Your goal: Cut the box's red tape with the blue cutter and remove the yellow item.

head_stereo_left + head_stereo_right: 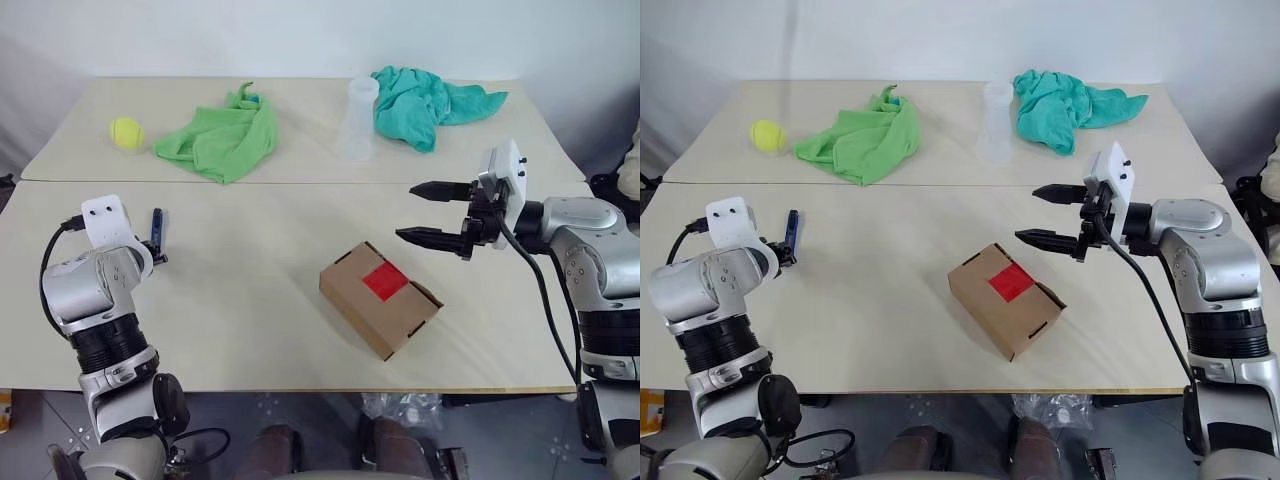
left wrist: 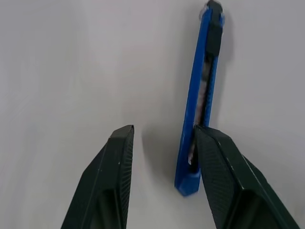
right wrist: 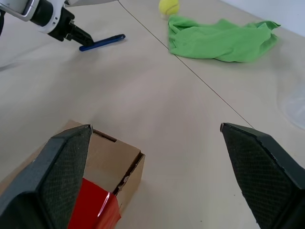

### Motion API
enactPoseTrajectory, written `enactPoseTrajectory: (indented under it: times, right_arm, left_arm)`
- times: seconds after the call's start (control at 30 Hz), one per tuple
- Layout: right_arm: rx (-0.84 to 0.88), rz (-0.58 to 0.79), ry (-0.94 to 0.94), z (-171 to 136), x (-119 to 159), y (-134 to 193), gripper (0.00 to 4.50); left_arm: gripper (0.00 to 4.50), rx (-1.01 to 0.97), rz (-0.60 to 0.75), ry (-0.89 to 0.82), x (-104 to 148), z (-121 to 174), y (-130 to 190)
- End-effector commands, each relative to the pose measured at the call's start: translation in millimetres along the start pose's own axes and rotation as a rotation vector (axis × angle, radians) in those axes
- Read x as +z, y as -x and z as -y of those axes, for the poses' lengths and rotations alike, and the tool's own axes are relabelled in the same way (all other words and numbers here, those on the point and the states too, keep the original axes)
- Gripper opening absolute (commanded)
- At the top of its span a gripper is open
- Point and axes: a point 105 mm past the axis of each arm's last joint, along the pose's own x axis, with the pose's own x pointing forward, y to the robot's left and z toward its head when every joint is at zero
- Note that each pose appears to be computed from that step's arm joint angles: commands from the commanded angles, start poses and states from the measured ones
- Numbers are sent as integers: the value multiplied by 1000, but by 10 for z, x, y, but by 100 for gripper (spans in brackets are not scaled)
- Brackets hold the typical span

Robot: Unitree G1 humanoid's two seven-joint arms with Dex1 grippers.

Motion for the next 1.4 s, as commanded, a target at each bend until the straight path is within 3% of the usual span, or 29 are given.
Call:
enactPoseTrajectory:
  times: [0.03,0.47,0.73,1.4]
  right_arm:
    - [-2,24,51,-18,102,15,450]
    - [-4,23,56,-7,85,-22,450]
    - [-10,22,58,-15,78,-5,450]
    - [-17,21,59,-23,62,-30,450]
  left_arm:
    - [208,17,-35,-4,-90,-71,7]
    - [208,-10,-75,-35,-136,-61,-19]
    - [208,24,-36,-148,67,-93,81]
    - [208,-31,21,-77,128,62,-30]
